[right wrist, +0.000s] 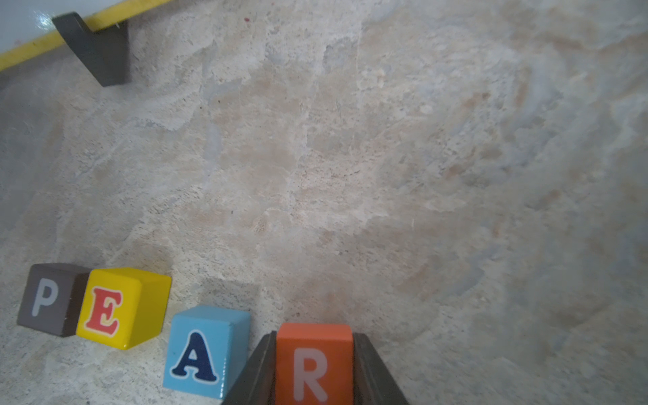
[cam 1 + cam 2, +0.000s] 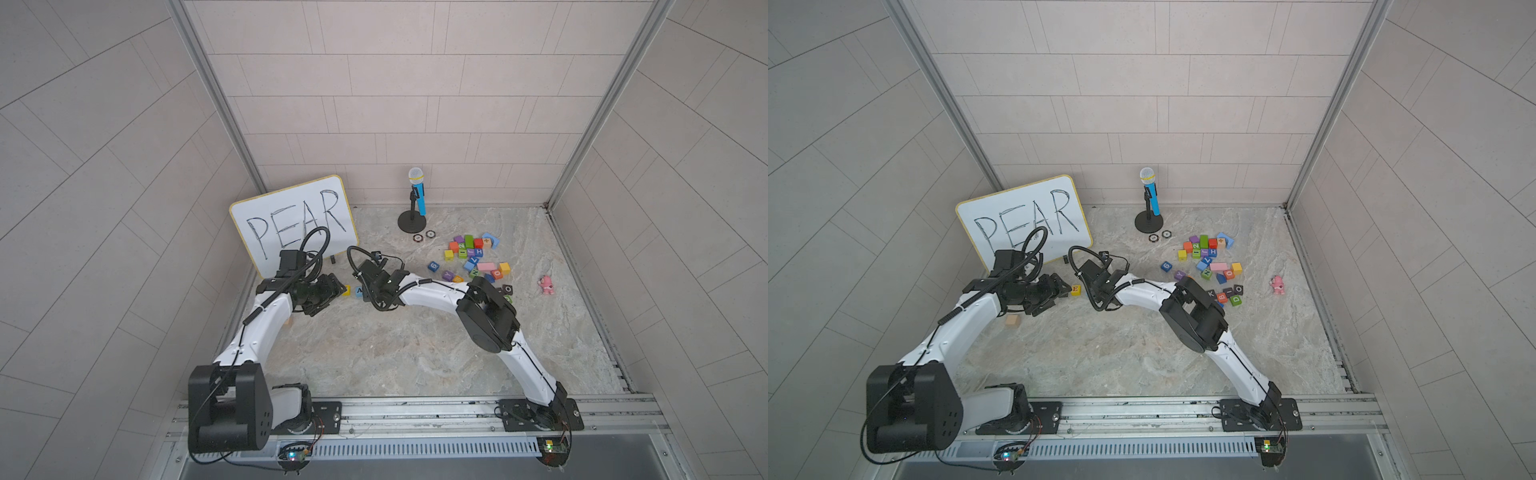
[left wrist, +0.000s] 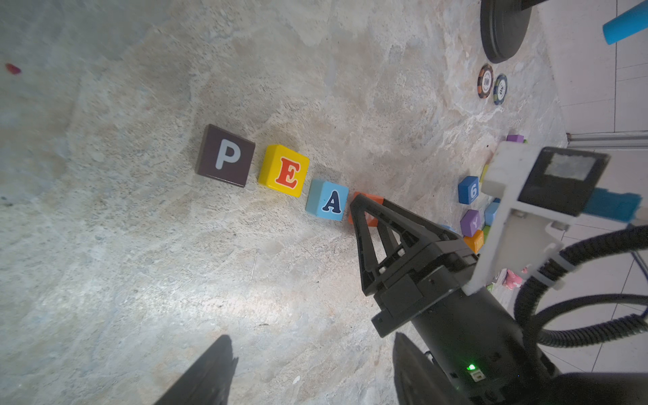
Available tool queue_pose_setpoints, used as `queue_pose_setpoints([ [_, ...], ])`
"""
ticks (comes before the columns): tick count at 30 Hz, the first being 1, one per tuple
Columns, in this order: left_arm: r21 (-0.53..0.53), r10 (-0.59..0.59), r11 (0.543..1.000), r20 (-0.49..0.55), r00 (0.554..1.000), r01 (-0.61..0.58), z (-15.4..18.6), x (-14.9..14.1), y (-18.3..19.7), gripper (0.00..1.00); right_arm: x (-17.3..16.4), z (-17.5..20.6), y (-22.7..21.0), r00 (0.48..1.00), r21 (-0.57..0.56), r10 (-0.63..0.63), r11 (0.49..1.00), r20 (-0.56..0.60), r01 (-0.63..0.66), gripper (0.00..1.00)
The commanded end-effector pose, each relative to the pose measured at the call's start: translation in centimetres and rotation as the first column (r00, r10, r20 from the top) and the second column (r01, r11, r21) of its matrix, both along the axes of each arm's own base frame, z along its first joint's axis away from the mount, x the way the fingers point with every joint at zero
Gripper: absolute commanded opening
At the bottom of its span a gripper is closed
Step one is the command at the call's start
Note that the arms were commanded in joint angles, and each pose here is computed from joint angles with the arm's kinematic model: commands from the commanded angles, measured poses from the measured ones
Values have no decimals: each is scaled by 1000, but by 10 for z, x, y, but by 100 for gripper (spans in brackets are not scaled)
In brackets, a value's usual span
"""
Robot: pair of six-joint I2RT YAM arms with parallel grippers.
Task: Spell the uppercase word “pear” with letter blocks
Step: Place the letter block at the center of the board.
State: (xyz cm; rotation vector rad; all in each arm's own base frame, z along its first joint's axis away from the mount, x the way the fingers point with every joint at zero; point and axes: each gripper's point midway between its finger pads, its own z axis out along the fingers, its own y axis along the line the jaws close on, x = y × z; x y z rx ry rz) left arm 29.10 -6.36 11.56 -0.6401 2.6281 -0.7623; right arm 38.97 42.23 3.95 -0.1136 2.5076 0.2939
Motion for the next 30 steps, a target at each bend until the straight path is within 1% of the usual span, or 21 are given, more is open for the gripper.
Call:
queue_pose_setpoints([
  [1, 2, -5, 1000, 22, 1000, 5, 2, -1, 1, 75, 0, 0, -1, 1000, -16, -21, 1000, 6, 21, 39],
  [17, 1, -4, 1000, 26, 1000, 4, 3, -1, 2, 75, 2, 9, -2, 999, -5, -38, 999, 20, 38, 40],
  [30, 0, -6, 1000, 34, 999, 6, 5, -2, 1, 75, 6, 5, -3, 997, 10, -74, 997, 19, 74, 35],
])
